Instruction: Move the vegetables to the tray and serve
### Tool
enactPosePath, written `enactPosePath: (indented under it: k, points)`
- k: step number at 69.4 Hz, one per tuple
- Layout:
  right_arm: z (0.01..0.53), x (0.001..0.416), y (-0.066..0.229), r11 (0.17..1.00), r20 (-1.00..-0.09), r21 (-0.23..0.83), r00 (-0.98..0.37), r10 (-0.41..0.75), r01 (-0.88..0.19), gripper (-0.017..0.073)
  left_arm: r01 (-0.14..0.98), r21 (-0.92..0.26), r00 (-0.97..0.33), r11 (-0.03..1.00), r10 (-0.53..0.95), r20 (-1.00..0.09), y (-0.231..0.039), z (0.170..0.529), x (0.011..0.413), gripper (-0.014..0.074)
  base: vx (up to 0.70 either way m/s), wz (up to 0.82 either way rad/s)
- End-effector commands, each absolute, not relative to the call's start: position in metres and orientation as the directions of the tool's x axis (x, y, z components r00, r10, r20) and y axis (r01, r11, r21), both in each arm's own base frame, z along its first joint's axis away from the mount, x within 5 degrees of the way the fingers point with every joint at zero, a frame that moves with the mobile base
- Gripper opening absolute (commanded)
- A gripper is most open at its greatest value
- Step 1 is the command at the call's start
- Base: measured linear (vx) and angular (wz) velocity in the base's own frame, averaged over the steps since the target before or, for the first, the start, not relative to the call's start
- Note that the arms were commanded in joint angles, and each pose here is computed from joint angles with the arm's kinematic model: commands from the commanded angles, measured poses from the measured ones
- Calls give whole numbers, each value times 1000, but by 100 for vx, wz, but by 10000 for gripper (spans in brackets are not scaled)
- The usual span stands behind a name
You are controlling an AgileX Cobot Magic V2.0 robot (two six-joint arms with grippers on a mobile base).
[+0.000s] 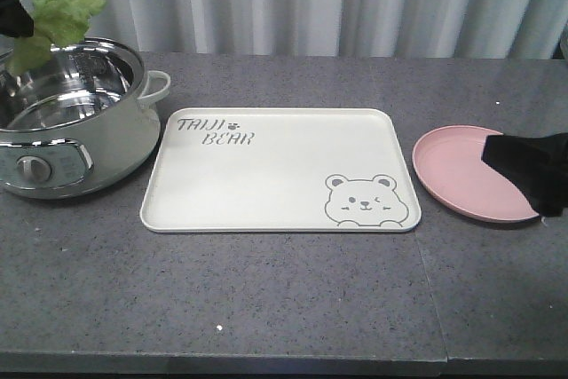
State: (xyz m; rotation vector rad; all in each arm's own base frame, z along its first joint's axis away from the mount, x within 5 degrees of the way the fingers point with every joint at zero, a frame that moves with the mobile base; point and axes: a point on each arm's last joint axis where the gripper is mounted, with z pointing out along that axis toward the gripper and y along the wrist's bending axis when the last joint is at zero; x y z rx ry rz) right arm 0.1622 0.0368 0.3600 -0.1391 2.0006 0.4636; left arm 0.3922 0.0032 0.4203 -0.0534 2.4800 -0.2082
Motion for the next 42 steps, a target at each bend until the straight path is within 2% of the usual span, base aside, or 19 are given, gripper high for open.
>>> enactPosePath:
  k: [1, 9, 19, 29, 42]
  points:
    - [375, 178, 40, 891, -911, 313, -371, 182, -330, 545, 62, -222, -701, 973, -116, -704, -4, 461, 370, -8, 0, 0]
    - [375, 194, 48, 829, -904, 384, -351, 246, -407, 545, 126, -271, -693, 954, -110, -712, -12, 466, 366, -8, 0, 0]
    - [386, 209, 59, 707, -884, 466, -308, 352, -532, 545, 236, -352, -690, 906, -99, -717, -29, 471, 363, -8, 0, 0]
    - [403, 229, 66, 611, -874, 480, -290, 389, -629, 545, 310, -364, -691, 878, -55, -721, -53, 472, 360, -8, 0, 0]
    - [419, 259, 72, 553, -877, 470, -292, 382, -688, 545, 417, -359, -687, 835, 31, -726, -96, 473, 351, -8, 0, 0]
